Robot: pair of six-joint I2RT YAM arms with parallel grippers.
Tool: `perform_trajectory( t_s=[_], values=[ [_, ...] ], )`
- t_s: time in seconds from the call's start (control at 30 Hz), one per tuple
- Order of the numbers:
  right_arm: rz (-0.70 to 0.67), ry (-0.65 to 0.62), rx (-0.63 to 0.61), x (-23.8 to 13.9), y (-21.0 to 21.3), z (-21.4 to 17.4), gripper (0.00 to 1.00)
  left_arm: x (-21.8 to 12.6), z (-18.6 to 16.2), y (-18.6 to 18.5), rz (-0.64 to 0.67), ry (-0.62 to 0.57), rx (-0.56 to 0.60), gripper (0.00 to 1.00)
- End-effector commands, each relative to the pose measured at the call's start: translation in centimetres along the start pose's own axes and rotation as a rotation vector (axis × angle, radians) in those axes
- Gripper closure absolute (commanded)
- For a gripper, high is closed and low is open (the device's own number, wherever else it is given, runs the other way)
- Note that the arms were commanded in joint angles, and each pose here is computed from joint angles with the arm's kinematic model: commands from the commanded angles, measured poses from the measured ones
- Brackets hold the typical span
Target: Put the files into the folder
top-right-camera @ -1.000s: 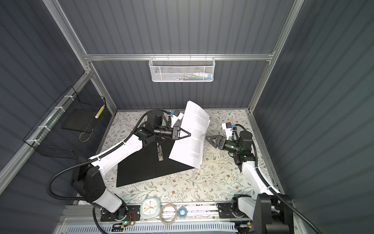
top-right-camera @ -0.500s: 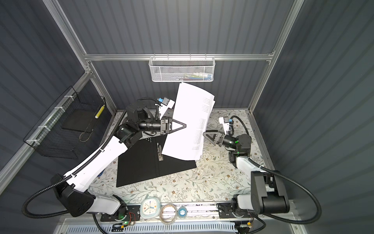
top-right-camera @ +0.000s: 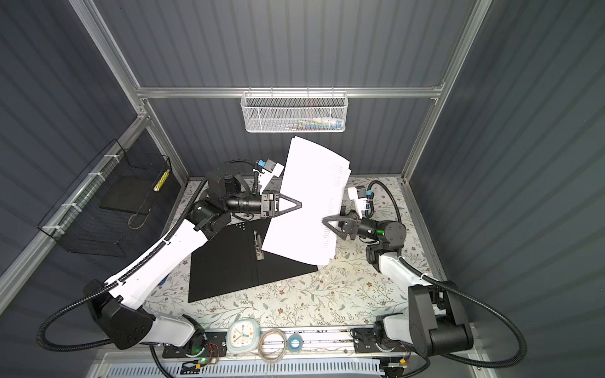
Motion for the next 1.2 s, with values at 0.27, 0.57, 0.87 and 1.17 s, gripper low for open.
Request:
perform_trajectory(
  t_s=[0.27, 0.57, 0.87, 1.17],
  values=[
    [0.02, -0.042, -0.012, 0.6, 0.6, 1.2, 0.17, -0.4, 0.8, -0.4, 0.004, -0.005, 0.048, 1.0],
    [-0.004, -0.032, 0.025, 0.6, -1.4, 0.6, 0.13, -1.0, 2.4, -3.1, -0.063, -0.032, 0.081, 1.0],
    [0.068, -0.014, -0.028, 2.3, 1.0, 0.9, 0.03, -0.4, 2.7, -2.8, -0.124, -0.045, 0.055, 1.0],
    [0.074, -0.032, -0.02, 2.2, 1.8, 1.2, 0.01, -0.8, 1.8, -2.7, -0.096, -0.036, 0.077, 1.0]
  ],
)
Point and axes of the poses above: each gripper's point midway between its finger pads, its own x axis out along the fingers, its own y axis along the line the jaws close on, z = x × y, the point moved 3 cm from there along -x, back along the fingers, and after that the axes turned 1 degree about -x, right-handed, at the moved point
